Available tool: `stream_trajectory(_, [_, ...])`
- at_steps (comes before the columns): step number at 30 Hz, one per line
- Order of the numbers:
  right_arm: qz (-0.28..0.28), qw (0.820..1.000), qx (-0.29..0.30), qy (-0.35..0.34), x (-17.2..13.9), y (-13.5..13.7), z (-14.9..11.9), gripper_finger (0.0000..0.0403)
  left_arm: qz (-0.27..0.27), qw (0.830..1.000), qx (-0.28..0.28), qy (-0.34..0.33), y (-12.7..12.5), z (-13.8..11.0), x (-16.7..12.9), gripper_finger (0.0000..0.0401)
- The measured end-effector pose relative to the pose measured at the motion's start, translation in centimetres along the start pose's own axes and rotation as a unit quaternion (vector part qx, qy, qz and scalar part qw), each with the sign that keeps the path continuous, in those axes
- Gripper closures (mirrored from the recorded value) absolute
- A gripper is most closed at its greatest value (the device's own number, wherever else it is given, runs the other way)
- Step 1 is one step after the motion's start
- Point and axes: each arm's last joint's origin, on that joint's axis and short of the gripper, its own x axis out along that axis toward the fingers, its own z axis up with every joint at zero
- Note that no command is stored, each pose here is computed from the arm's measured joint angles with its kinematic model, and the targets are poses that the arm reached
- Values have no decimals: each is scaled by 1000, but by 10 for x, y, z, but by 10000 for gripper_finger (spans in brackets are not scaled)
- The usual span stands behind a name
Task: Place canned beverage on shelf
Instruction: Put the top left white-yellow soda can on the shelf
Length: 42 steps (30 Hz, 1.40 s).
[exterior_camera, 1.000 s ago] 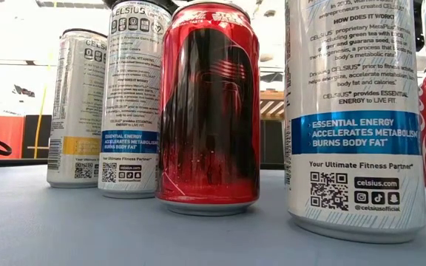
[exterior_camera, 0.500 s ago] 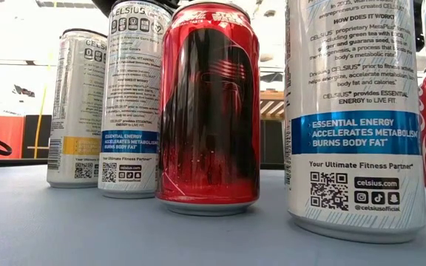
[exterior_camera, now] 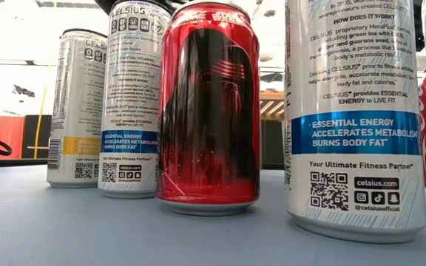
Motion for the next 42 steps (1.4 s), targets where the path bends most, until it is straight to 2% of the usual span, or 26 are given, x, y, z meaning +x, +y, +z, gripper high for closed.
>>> stream_trajectory(7, [0,1000,0,0,0,0,0,97,-21,999,5,-43,-11,34,-4,166])
stream_trajectory(14, [0,1000,0,0,0,0,0,97,-42,999,18,-23,-16,88,-20,166])
stream_trajectory(19, [0,1000,-3,0,0,0,0,97,-11,999,31,-28,-11,135,-43,166])
stream_trajectory(24, [0,1000,-5,-6,0,0,1,97,21,997,53,-57,10,170,-59,166])
stream_trajectory(26, [0,1000,-6,-11,0,0,2,97,32,996,53,-67,25,177,-61,166])
stream_trajectory(34, [0,1000,-17,-12,2,0,4,97,56,997,21,-43,94,182,-57,166])
stream_trajectory(38, [0,1000,-18,-10,3,0,5,97,65,997,16,-43,108,183,-58,166])
stream_trajectory(42, [0,1000,-18,-5,5,0,6,97,64,997,27,-39,111,182,-55,166])
